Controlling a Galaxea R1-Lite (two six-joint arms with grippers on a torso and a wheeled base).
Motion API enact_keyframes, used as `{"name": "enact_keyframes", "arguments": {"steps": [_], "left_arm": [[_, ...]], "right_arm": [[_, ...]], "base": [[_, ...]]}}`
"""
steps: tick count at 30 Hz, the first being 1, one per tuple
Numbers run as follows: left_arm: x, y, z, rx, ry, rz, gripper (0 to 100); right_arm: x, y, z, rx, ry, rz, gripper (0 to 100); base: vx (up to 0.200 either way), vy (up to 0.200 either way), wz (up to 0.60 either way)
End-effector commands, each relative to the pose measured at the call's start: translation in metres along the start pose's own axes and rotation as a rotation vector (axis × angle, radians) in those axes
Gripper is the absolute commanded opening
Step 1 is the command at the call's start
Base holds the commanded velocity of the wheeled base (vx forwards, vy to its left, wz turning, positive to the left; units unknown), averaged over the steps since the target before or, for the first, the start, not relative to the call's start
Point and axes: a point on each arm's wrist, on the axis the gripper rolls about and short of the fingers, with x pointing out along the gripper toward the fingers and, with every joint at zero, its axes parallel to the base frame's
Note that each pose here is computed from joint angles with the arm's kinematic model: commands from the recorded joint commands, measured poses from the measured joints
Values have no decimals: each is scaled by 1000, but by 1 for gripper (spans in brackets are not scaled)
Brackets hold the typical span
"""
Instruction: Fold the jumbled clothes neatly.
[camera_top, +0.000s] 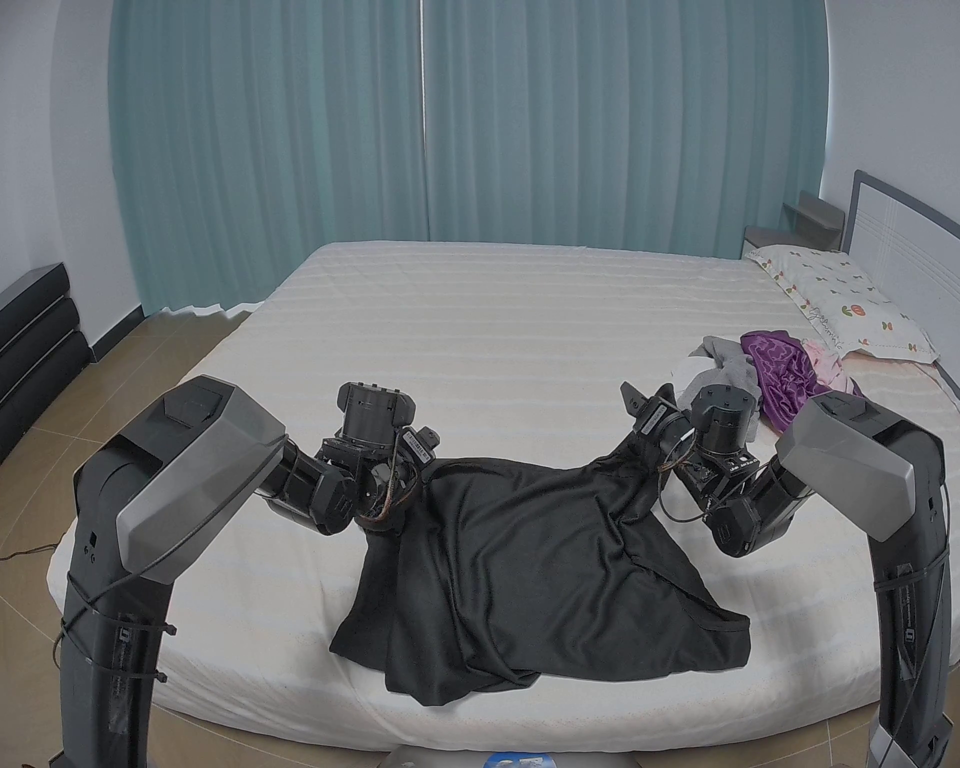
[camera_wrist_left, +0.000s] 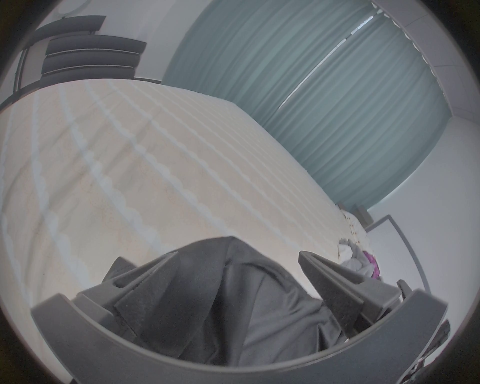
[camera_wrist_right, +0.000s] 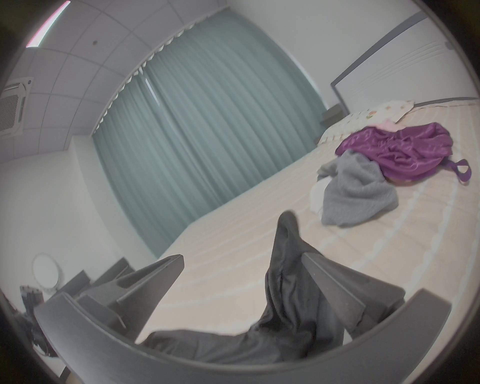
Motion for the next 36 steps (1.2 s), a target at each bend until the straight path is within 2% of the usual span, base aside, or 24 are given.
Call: {"name": "enact_keyframes", "arguments": {"steps": [1,5,9,15,16,18,20,22,25,27,36], "left_arm": [[4,4,18,-66,-93,-15,100],[-2,9,25,-73,-94,8,100],[-21,15,30,-67,-46,37,100],[-73,20,33,-65,78,-12,100],[-73,20,33,-65,78,-12,100],[-95,30,28,-65,118,0,100],[-105,38,23,-67,138,21,100],[-112,42,19,-90,154,36,100],[-128,49,12,-176,182,59,100],[-133,53,7,-179,200,67,100],[-153,64,-4,-187,224,17,100]], "right_arm": [[8,-11,5,27,-71,-40,100],[5,-23,0,15,-33,-78,100],[-4,-35,-1,11,16,-105,100],[-41,-24,25,135,77,-55,100],[-41,-24,25,135,77,-55,100],[-67,-22,27,169,148,-38,100],[-82,-19,26,187,175,-28,100],[-93,-19,24,205,185,-27,100],[-115,-21,20,223,191,-22,100],[-121,-24,18,222,189,-27,100],[-143,-39,4,243,219,-53,100]], "base": [[0,0,0],[0,0,0],[0,0,0],[0,0,0],[0,0,0],[0,0,0],[0,0,0],[0,0,0],[0,0,0],[0,0,0],[0,-133,0]]}}
